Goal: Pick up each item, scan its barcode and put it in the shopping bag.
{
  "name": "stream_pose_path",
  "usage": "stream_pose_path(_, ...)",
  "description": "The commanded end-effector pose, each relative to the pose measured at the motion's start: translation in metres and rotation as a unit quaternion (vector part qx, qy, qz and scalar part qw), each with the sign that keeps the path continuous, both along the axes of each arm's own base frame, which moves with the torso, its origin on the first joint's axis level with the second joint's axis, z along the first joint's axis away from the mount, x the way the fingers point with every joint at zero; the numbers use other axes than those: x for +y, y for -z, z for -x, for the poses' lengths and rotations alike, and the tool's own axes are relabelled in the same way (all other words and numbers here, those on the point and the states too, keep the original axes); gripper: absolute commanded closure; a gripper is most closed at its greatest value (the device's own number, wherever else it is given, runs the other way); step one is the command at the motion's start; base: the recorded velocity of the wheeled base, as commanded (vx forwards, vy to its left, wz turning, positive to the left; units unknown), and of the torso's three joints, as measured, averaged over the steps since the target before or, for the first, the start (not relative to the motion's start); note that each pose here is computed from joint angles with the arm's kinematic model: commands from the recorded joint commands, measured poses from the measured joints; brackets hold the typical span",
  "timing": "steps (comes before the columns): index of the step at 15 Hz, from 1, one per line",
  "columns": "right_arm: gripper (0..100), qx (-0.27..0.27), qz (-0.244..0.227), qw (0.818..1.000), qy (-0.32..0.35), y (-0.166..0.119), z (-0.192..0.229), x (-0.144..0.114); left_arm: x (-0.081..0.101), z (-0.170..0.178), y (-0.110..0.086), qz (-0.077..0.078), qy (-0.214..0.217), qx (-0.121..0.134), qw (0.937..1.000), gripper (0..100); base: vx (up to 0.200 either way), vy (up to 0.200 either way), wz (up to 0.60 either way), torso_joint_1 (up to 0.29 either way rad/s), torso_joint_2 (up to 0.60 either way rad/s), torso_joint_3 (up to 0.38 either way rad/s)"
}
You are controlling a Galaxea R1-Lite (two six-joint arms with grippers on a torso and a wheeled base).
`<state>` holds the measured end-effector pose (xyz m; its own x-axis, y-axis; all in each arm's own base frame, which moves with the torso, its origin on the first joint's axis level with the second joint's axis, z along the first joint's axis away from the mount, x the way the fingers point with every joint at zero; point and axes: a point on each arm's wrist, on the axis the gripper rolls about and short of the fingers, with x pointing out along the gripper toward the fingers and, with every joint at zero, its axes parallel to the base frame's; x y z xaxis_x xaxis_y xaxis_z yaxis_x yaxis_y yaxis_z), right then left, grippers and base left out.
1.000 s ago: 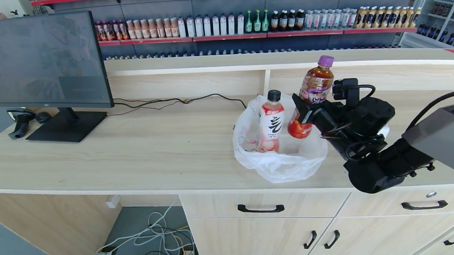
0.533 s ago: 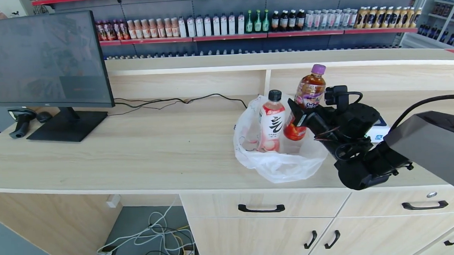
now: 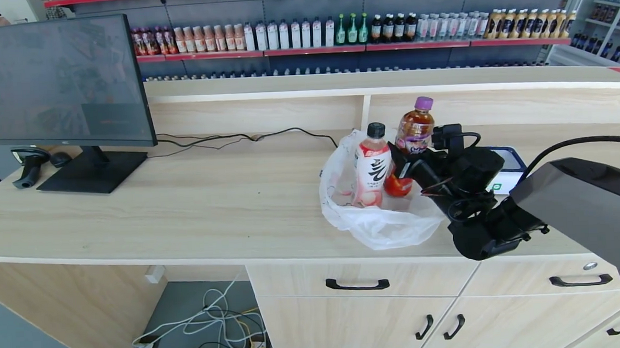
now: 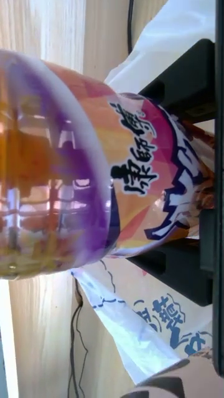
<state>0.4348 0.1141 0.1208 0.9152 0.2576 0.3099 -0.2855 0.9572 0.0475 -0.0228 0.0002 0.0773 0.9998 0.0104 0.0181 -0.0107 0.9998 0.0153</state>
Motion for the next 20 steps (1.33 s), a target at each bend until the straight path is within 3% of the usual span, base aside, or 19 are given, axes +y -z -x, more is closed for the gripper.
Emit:
stream_pose_path(1,100,0.006,0.005,1.0,0.003,0.005,-0.001,-0.001,0.0,0.0,0.0,0.0,0.0,0.0,1.0,0,0.0,0.0,0.0,0.0,0.0,0.0)
stream_pose_path(14,100,0.032,0.033,0.999,0.001,0.032,0.015,0.003,0.0,0.0,0.0,0.002,0.0,0.0,1.0,0,0.0,0.0,0.0,0.0,0.0,0.0)
stream_pose_path(15,0,0.031,0.033,0.999,-0.001,0.035,0.019,0.003,0.0,0.0,0.0,0.002,0.0,0.0,1.0,0,0.0,0.0,0.0,0.0,0.0,0.0)
stream_pose_path(20,0,0.009,0.019,1.0,-0.004,0.025,0.02,0.003,0.0,0.0,0.0,0.001,0.0,0.001,1.0,0,0.0,0.0,0.0,0.0,0.0,0.0)
